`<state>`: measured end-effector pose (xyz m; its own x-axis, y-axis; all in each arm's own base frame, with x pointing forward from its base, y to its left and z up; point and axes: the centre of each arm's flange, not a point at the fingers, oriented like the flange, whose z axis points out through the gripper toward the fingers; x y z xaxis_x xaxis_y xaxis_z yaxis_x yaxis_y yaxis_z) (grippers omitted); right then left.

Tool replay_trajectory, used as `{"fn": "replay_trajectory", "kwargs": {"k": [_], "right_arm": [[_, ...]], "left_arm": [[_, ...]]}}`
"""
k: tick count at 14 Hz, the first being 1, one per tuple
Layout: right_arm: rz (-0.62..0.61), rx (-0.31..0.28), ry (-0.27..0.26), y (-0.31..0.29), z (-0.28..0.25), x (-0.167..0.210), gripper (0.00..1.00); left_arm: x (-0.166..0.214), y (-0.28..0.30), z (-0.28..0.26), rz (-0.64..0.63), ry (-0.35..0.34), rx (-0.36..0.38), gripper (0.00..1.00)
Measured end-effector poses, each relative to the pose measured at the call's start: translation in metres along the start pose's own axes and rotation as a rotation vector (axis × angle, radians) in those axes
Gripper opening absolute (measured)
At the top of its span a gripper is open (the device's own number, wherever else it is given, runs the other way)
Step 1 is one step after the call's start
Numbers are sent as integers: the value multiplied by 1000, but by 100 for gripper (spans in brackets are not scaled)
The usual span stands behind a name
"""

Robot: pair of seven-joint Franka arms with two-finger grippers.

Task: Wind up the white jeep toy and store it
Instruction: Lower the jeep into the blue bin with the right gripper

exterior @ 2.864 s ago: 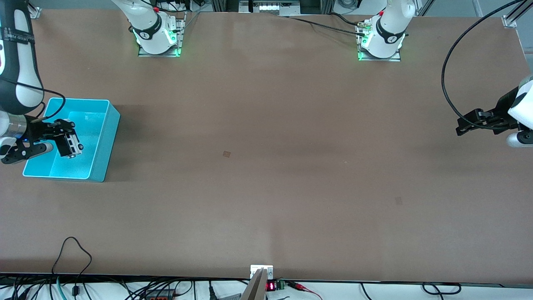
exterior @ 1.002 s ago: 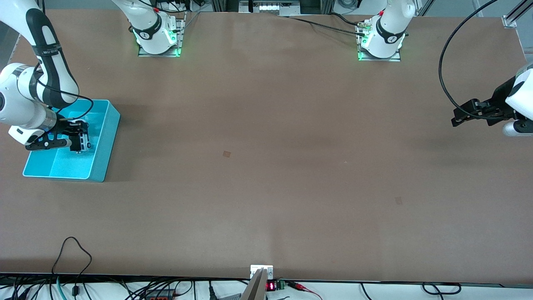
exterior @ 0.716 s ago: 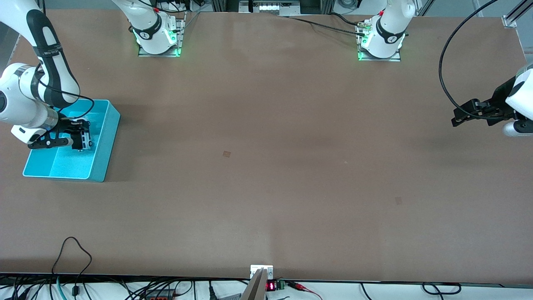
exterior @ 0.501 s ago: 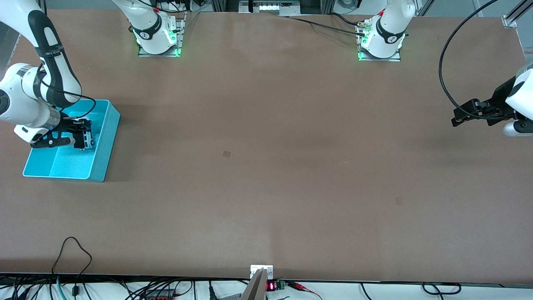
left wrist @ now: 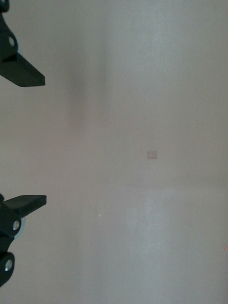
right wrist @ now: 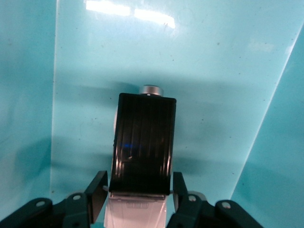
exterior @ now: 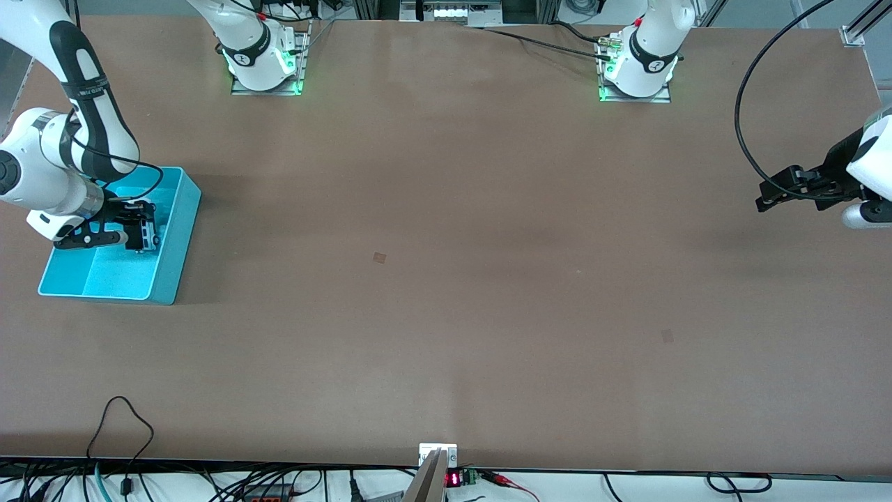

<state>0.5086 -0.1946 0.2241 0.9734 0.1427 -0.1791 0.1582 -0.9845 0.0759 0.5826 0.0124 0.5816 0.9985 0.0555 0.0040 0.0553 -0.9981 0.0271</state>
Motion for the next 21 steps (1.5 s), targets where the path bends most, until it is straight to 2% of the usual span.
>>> {"fn": "replay_trajectory", "kwargs": {"k": [5, 7, 8, 9, 11, 12, 17, 21], "right_arm": [[1, 1, -2, 0, 3, 0, 60], [1, 1, -2, 0, 3, 0, 74], [1, 1, -2, 0, 3, 0, 74], [1, 1, -3, 0, 3, 0, 79], [1, 2, -4, -1, 4, 0, 97], [0, 2, -6, -1, 5, 0, 100], [-1, 0, 0, -1, 4, 3, 100], [-7, -23, 53, 0, -25, 11, 100]], "left_arm": [[0, -2, 0, -3, 0, 0, 100], [0, -2, 0, -4, 0, 0, 100], [0, -3, 0, -4, 0, 0, 100], [0, -3, 0, -5, 0, 0, 100], [0, -3, 0, -5, 0, 0, 100], [0, -3, -1, -5, 1, 0, 100], [-2, -3, -3, -2, 4, 0, 100], [-2, -3, -3, -1, -2, 1, 100]]}}
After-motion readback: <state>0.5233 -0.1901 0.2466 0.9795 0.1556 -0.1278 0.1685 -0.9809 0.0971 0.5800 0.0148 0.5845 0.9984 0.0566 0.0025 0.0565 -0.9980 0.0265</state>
